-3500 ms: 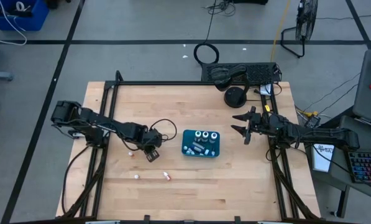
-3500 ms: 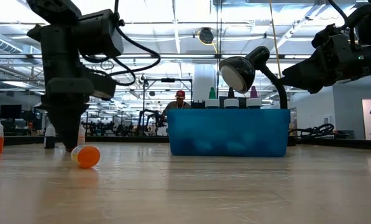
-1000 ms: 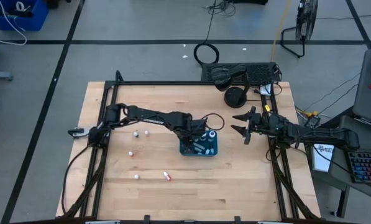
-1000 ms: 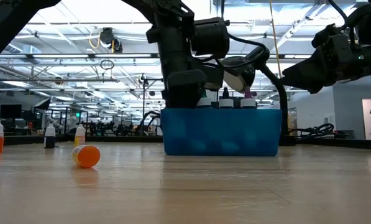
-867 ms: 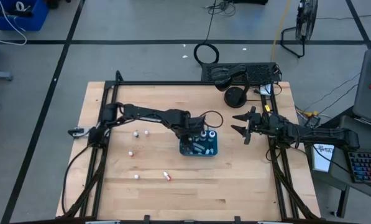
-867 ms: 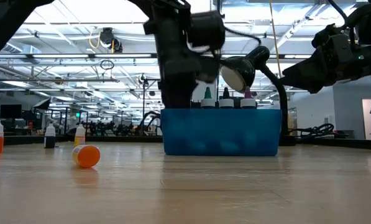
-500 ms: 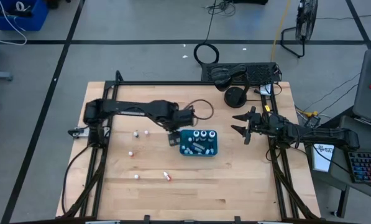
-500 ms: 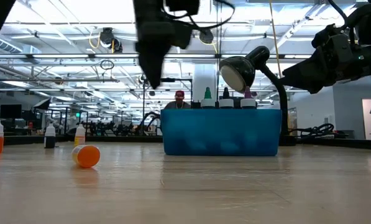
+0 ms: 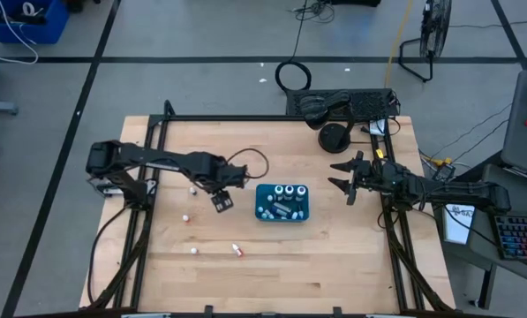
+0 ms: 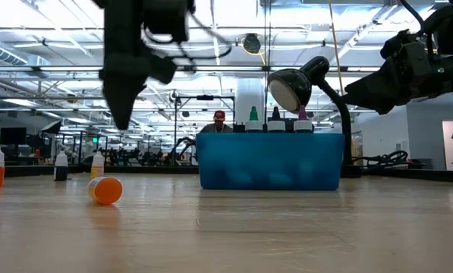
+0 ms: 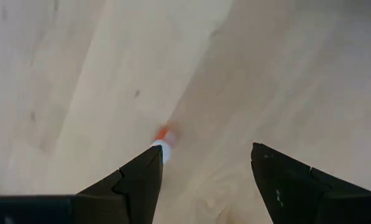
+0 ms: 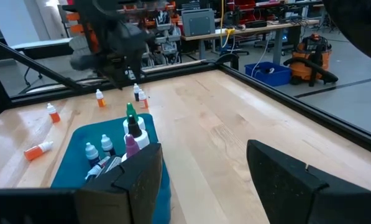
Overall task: Pick & Place food coloring
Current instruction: Put the small yellow food coloring bottle into the blue container, then put the small purple food coloring bottle into the blue container
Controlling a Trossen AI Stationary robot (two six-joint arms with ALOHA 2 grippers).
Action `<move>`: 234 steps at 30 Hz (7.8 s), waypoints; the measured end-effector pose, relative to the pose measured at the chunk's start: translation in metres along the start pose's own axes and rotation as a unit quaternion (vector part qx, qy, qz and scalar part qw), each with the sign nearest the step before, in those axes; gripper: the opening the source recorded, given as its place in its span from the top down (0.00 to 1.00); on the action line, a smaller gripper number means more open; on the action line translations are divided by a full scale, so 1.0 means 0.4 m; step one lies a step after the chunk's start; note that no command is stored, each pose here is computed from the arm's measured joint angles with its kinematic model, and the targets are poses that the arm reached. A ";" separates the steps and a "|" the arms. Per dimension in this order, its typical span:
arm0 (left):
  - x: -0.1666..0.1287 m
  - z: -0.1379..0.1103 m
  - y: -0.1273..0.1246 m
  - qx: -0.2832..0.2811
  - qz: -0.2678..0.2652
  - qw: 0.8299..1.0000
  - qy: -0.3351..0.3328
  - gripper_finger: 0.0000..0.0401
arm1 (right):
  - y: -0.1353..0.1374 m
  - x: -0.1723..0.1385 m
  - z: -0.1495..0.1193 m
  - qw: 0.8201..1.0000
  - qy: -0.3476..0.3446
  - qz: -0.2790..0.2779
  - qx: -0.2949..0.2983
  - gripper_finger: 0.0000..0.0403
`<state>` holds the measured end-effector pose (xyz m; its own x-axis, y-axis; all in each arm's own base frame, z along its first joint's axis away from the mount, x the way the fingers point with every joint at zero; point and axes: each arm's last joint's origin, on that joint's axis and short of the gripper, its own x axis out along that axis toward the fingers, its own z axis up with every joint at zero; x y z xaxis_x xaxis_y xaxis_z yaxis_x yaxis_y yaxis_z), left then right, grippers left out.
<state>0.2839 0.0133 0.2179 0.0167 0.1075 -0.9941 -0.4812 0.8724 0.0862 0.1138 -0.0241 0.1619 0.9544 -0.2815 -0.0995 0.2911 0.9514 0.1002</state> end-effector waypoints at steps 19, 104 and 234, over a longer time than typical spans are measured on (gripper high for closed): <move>0.165 -0.051 0.103 -0.102 0.005 0.995 0.020 0.39 | 0.000 0.000 0.000 1.000 -0.001 0.000 0.000 0.44; 0.130 0.289 -0.155 0.115 -0.071 0.985 -0.105 0.85 | 0.000 0.002 -0.002 1.000 0.003 0.000 0.000 0.44; -0.075 -0.028 0.021 -0.066 -0.125 0.966 -0.217 0.84 | 0.000 0.002 -0.002 1.000 0.004 0.000 0.000 0.44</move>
<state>0.2698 0.0120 0.2476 0.4992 0.1152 -0.8588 -0.5214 0.8316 -0.1915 0.1145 -0.0241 0.1612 0.9539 -0.2804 -0.1067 0.2909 0.9516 0.0994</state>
